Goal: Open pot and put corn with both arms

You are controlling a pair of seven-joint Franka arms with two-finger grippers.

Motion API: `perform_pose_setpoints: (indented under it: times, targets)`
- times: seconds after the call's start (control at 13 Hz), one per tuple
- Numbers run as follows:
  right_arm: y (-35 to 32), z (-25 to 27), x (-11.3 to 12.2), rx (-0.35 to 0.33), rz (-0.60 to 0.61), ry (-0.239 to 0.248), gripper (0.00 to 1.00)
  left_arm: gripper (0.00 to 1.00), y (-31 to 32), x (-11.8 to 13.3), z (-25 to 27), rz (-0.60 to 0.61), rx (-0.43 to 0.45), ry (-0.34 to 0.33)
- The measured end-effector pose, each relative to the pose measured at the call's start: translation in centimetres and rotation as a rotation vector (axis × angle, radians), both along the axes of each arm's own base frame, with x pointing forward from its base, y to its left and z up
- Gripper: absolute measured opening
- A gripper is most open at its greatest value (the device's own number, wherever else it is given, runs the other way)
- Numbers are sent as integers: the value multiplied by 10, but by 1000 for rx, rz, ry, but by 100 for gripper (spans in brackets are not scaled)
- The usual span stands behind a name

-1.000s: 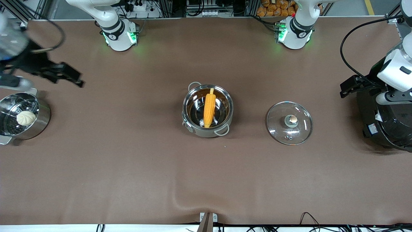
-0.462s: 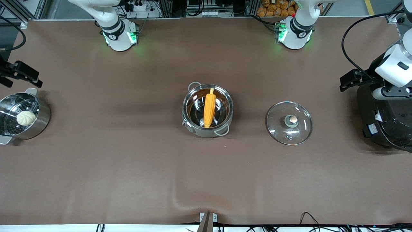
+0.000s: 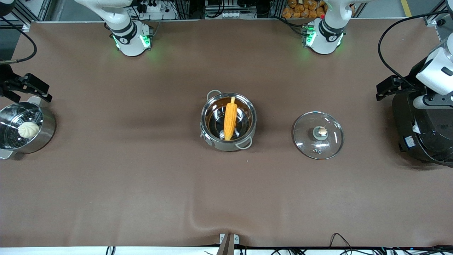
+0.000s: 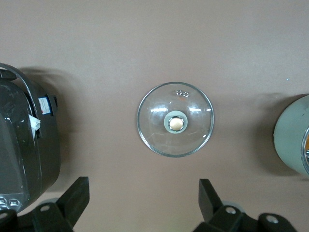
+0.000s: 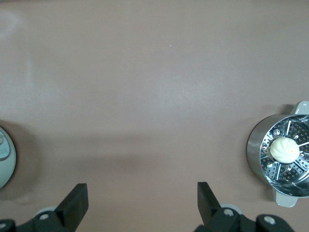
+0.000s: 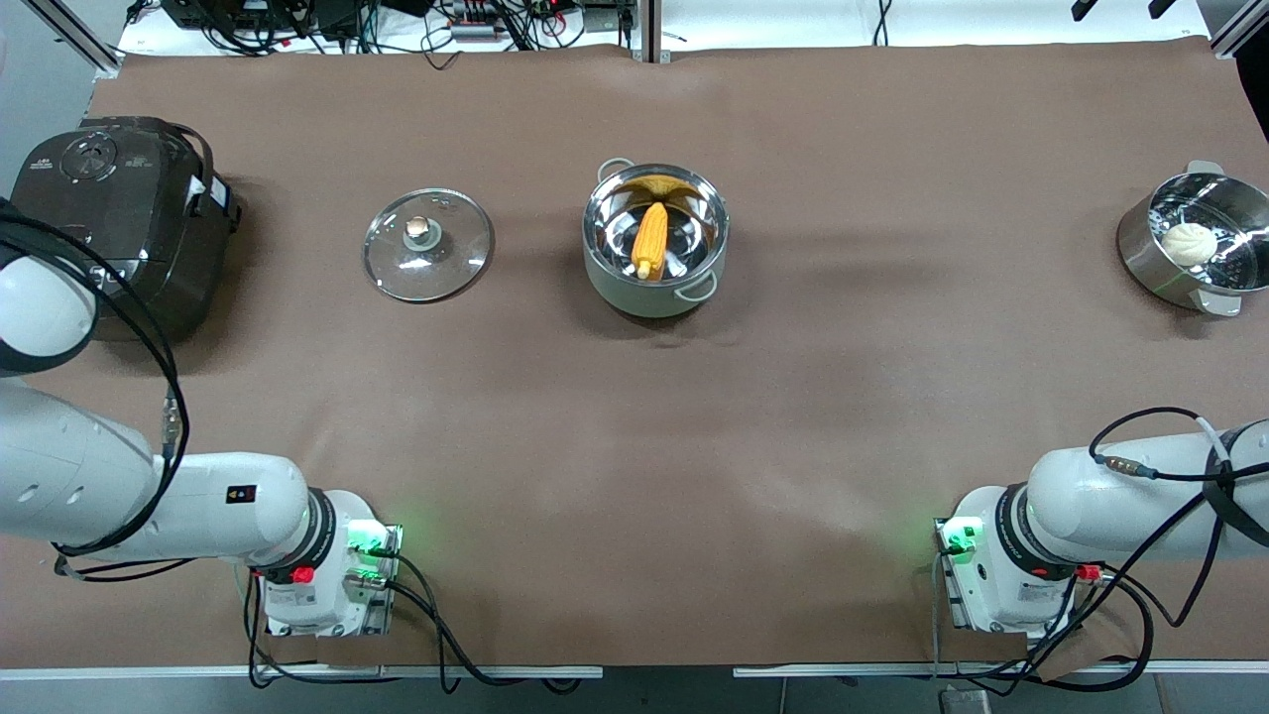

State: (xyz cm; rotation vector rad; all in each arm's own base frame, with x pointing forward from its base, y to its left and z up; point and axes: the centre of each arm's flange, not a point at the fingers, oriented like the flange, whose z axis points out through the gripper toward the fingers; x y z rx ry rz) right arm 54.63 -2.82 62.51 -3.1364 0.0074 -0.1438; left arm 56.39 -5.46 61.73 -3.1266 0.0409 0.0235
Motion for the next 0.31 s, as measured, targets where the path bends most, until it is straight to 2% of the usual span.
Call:
perform_pose_setpoints:
  times: [0.15, 0.31]
  targets:
    - [0, 0, -2, 0, 0, 8, 100, 100, 0, 0, 0, 0, 0, 2]
    - [0, -2, -7, 2, 0, 40, 100, 100, 1, 0, 0, 1, 0, 3]
